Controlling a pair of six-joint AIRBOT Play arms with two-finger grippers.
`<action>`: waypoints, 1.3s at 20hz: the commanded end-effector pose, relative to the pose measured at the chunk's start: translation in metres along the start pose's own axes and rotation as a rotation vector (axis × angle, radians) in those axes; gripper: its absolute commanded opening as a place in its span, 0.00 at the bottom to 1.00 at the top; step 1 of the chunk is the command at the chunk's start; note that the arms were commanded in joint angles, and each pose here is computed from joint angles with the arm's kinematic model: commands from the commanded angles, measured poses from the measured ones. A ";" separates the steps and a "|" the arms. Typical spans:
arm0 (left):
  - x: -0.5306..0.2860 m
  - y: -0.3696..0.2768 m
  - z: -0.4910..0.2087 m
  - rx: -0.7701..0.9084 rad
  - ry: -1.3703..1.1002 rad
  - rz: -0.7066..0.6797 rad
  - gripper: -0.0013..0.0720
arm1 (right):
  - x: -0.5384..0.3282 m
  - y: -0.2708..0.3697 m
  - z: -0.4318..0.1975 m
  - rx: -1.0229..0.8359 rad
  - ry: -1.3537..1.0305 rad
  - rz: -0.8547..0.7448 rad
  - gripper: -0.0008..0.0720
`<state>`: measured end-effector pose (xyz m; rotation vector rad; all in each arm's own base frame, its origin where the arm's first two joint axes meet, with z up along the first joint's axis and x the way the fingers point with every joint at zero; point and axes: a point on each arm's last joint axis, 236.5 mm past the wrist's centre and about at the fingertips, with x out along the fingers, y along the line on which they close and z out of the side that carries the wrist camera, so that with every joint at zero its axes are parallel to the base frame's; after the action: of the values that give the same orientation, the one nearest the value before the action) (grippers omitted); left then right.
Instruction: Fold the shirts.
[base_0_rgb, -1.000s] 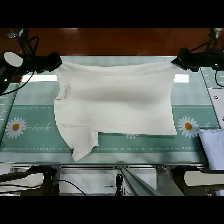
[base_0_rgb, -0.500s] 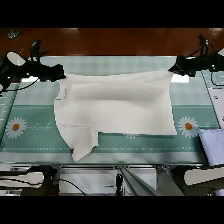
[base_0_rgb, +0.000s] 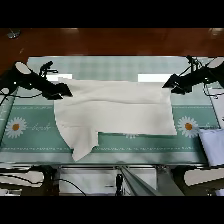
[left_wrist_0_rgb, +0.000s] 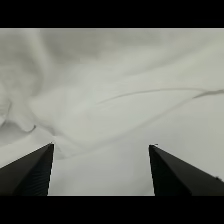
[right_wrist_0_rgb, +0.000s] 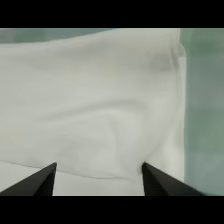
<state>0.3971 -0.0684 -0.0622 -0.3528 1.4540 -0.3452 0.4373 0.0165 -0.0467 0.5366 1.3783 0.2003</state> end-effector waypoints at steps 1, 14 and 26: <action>-0.011 0.003 -0.034 -0.002 0.144 0.002 0.99 | -0.009 -0.008 -0.021 0.035 0.066 -0.018 0.86; -0.012 0.029 -0.184 -0.398 0.115 -0.145 0.98 | -0.072 0.011 -0.149 0.100 -0.277 0.170 0.86; 0.047 -0.028 -0.195 -0.349 0.062 -0.265 0.48 | -0.089 -0.025 -0.148 0.181 -0.331 0.078 0.86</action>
<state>0.2042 -0.1064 -0.1018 -0.8659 1.5528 -0.3013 0.2795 0.0221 0.0109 0.7683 1.0474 0.1469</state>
